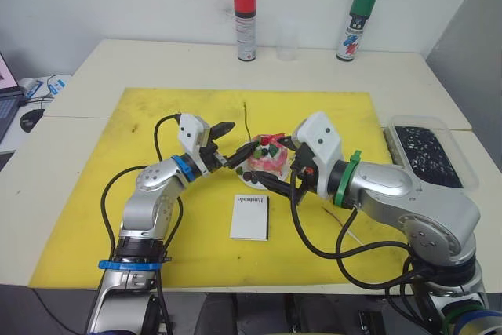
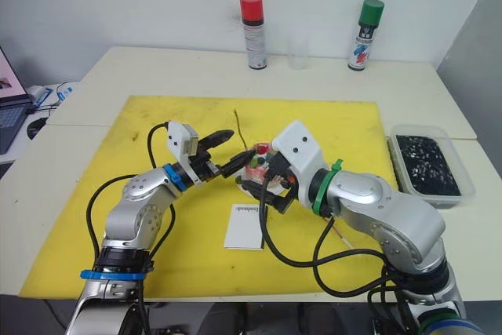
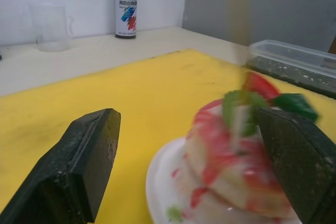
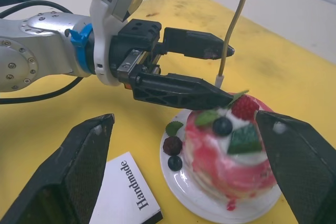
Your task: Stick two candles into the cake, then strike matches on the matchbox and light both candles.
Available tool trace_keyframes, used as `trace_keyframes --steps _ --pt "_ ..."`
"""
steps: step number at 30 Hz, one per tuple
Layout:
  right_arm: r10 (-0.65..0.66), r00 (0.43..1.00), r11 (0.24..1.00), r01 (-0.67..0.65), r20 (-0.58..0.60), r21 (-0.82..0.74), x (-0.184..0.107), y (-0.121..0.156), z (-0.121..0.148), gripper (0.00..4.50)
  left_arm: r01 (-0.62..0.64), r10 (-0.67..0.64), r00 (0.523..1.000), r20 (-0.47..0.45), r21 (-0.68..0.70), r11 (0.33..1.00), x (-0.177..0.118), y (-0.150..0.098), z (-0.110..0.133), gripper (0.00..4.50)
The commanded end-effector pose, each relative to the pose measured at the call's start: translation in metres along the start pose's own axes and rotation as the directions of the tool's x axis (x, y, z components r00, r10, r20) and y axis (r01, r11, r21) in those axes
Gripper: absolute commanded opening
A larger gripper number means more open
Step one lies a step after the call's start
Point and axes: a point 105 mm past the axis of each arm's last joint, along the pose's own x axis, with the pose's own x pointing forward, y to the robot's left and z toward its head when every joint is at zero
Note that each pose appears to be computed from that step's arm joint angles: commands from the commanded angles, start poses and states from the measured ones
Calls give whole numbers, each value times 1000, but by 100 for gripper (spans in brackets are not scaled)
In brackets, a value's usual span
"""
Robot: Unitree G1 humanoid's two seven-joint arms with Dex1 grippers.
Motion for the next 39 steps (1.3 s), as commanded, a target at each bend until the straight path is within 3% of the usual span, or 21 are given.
trace_keyframes --steps 1,6,13,15,18,23,27,33,38,39 --pt "-35 996 999 37 78 -19 -3 -5 16 450 1 -5 998 62 69 998 -3 1 28 445" --pt "-45 994 999 47 102 -21 -4 -8 20 450 45 -48 998 28 114 992 -12 -2 36 445" --pt "-91 992 993 97 85 -63 -31 -21 9 450 199 -159 968 -196 207 958 -55 -9 30 445" --pt "-104 994 991 107 36 -82 -45 -26 -2 450 288 -228 934 -274 204 935 -68 -20 24 445" --pt "-124 991 988 119 -46 -97 -69 -31 -19 450 479 -404 838 -368 141 866 -84 -57 15 445" --pt "-167 961 982 142 -221 -125 -108 -31 -53 450 606 -556 765 -326 69 793 -78 -98 20 445" --pt "-173 937 985 160 -302 -68 -121 -18 -84 450 702 -652 689 -317 69 709 -72 -122 19 445" --pt "-192 905 980 197 -379 -26 -121 -7 -117 450 719 -667 681 -302 108 686 -58 -126 16 445" --pt "-203 891 973 229 -407 14 -123 -5 -129 450 721 -673 681 -288 107 685 -56 -130 16 445" --pt "-203 886 973 231 -416 19 -124 -5 -132 432 726 -677 675 -292 103 680 -57 -132 15 449"
